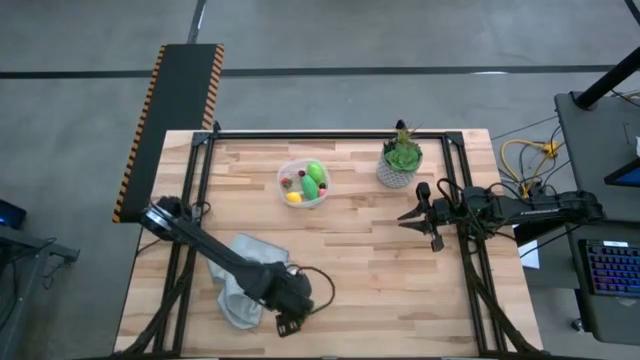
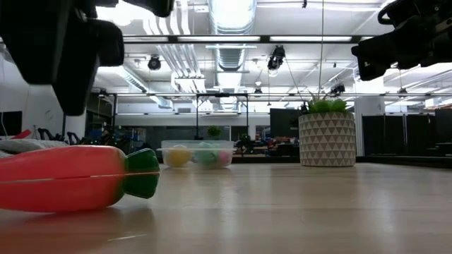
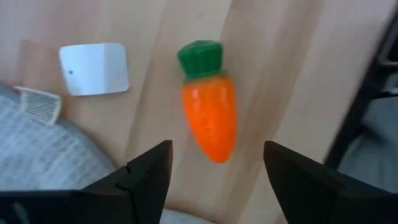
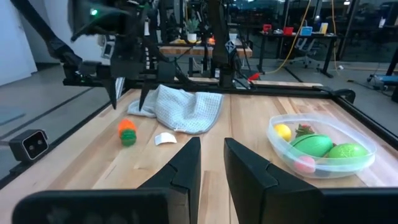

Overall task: Pick and placing Produce into tupperware
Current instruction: Put the orange carrot into the transparent bin

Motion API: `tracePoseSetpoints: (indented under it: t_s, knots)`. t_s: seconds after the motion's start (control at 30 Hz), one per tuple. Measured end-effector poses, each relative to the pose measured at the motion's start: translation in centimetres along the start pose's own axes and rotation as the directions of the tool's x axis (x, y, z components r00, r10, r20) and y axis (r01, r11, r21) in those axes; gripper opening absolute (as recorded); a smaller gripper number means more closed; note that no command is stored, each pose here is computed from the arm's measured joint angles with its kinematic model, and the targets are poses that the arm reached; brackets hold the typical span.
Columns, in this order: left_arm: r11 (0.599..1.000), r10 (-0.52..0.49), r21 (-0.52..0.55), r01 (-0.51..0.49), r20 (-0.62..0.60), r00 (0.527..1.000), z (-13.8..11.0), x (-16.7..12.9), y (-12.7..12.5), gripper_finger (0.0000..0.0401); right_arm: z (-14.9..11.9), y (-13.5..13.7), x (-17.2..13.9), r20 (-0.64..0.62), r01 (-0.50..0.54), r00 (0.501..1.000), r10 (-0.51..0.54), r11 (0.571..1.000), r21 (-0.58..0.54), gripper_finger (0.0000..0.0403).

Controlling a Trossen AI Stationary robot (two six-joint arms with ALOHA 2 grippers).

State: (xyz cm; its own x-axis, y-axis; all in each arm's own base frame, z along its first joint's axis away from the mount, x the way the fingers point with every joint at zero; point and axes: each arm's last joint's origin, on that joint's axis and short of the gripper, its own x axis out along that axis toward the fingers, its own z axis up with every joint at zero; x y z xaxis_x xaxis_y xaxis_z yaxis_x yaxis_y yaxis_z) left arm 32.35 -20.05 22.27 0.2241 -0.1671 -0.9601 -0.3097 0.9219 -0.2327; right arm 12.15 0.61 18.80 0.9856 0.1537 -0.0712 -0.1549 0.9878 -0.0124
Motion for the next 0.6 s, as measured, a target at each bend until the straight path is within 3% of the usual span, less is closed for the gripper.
tracePoseSetpoints:
  t_s: [0.17, 0.6]
  knots:
    - [0.993, 0.117, 0.031, -0.115, -0.038, 0.992, 0.8, 1.3, -0.7, 0.0237, 0.0, 0.0, 0.0, -0.001, 0.0, 1.0, 0.0, 1.0, 0.003, 0.0063]
    - [0.993, 0.108, 0.045, -0.106, -0.047, 0.993, 1.1, 2.3, -1.1, 0.0237, -0.1, 0.0, 0.0, -0.008, -0.001, 1.0, 0.001, 1.0, 0.004, 0.0063]
